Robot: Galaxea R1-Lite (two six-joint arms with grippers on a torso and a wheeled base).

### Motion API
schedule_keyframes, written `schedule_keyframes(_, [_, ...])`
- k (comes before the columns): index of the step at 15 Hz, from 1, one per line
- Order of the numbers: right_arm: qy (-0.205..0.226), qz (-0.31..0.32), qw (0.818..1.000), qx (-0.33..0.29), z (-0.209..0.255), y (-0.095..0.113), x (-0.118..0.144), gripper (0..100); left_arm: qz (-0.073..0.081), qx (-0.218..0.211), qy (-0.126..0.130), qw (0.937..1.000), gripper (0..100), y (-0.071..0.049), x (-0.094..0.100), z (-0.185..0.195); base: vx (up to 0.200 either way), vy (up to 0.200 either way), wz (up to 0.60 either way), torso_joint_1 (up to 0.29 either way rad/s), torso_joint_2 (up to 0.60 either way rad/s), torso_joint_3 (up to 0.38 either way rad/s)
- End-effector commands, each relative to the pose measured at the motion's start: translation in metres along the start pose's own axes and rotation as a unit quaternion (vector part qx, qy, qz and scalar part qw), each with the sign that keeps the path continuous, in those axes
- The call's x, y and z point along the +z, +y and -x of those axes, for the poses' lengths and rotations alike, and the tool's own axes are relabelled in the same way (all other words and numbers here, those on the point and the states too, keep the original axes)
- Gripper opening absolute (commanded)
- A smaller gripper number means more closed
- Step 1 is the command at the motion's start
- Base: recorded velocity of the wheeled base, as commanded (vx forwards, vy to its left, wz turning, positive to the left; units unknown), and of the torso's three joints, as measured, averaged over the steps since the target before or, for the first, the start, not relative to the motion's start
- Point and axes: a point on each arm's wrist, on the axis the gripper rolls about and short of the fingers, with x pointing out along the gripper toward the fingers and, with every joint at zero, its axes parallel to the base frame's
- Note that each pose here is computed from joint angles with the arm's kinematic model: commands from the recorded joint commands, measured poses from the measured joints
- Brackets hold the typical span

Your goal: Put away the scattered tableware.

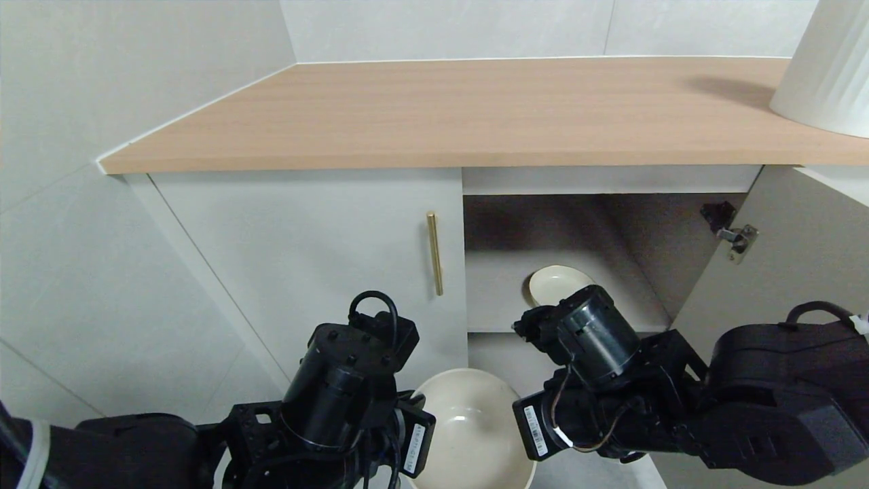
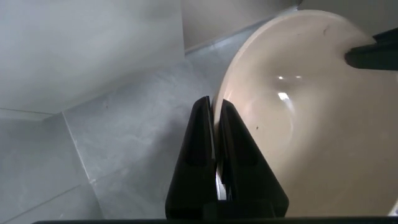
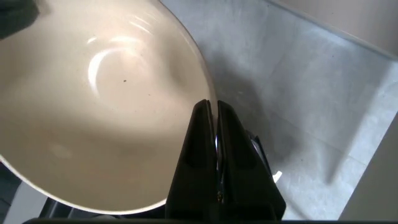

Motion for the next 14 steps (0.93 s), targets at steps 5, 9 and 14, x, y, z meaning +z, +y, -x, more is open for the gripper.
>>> schedule_keyframes(5, [0.003,0.000,1.000,-0.004,-0.002,0.000,-0.001,0,-0.001,0.011,-0.002,0.9999,100,0.001,-0.001,0.001,0.000,0.000,0.00,0.000,0.00,0.000])
schedule_keyframes(9, [-0.013,-0.041,0.999,-0.005,-0.009,-0.002,0.003,0,0.002,0.010,-0.009,0.9999,100,0.001,0.002,0.004,0.000,0.000,0.00,0.000,0.00,0.000])
schedule_keyframes(14, [-0.072,-0.159,0.982,-0.072,-0.030,-0.060,0.026,0,0.008,0.007,-0.023,0.9997,100,0.003,0.006,0.009,0.000,0.000,0.00,0.000,0.00,0.000])
